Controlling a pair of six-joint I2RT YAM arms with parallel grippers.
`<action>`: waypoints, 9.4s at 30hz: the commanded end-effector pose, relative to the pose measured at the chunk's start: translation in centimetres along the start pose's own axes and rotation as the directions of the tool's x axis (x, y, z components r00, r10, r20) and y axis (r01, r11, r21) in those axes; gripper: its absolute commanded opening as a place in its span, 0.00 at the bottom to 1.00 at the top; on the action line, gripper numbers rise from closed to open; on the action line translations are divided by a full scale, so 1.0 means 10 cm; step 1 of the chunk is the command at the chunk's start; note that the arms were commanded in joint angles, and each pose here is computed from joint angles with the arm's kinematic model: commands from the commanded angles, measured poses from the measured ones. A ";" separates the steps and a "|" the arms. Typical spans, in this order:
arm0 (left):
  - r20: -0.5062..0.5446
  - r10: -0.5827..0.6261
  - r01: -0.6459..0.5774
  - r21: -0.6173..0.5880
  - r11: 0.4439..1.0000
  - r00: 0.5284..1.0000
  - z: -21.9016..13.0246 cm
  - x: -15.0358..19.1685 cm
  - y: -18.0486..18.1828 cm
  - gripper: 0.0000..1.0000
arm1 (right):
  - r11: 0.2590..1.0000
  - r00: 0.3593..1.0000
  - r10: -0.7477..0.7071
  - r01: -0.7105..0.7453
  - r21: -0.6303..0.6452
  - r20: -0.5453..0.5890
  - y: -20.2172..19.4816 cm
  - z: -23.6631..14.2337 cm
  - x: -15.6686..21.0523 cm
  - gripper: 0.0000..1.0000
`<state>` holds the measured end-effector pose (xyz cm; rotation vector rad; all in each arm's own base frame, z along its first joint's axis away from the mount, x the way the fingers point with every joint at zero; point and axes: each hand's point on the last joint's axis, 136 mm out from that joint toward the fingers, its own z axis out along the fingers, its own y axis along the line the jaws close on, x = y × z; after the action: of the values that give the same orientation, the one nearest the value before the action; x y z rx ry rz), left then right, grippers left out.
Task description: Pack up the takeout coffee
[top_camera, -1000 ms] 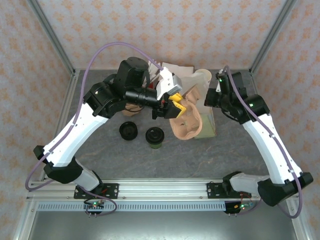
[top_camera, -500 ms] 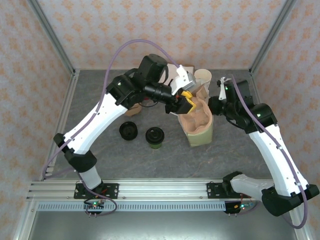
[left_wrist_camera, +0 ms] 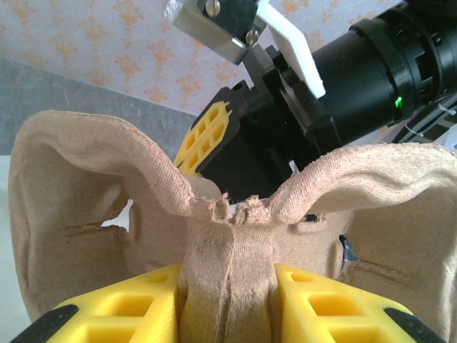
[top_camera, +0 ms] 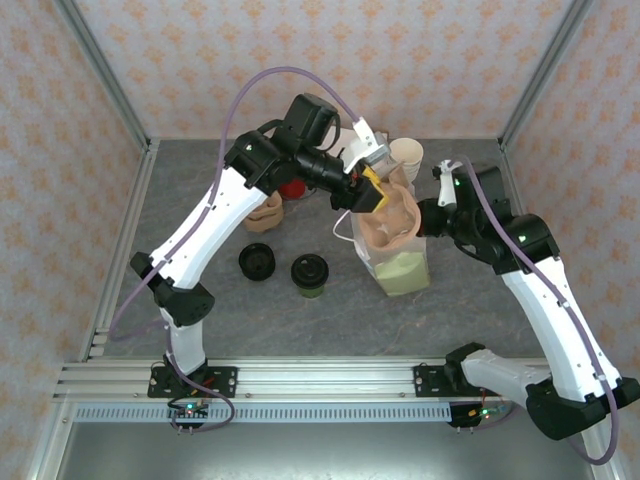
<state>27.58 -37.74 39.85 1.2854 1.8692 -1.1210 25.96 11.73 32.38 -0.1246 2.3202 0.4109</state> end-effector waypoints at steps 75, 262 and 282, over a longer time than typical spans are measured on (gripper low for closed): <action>-0.244 -0.021 -0.008 -0.119 0.993 0.970 0.74 0.95 0.72 0.29 | 0.965 0.974 0.225 -0.223 -0.139 0.002 0.16 0.11 0.12 0.00; 0.020 0.060 -0.039 -0.547 0.836 0.998 -0.69 0.17 -0.29 0.84 | 0.918 0.915 0.378 -0.390 0.075 0.142 -0.44 -0.03 0.34 0.49; 0.244 -0.127 0.268 -0.723 0.637 0.961 -1.57 1.54 -0.18 0.89 | 0.954 0.956 0.290 -0.286 0.091 -0.032 -0.61 0.52 0.01 0.63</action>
<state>19.59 -18.75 35.21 0.6072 2.0302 -0.4181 30.03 7.62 26.59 0.3397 2.4061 0.4788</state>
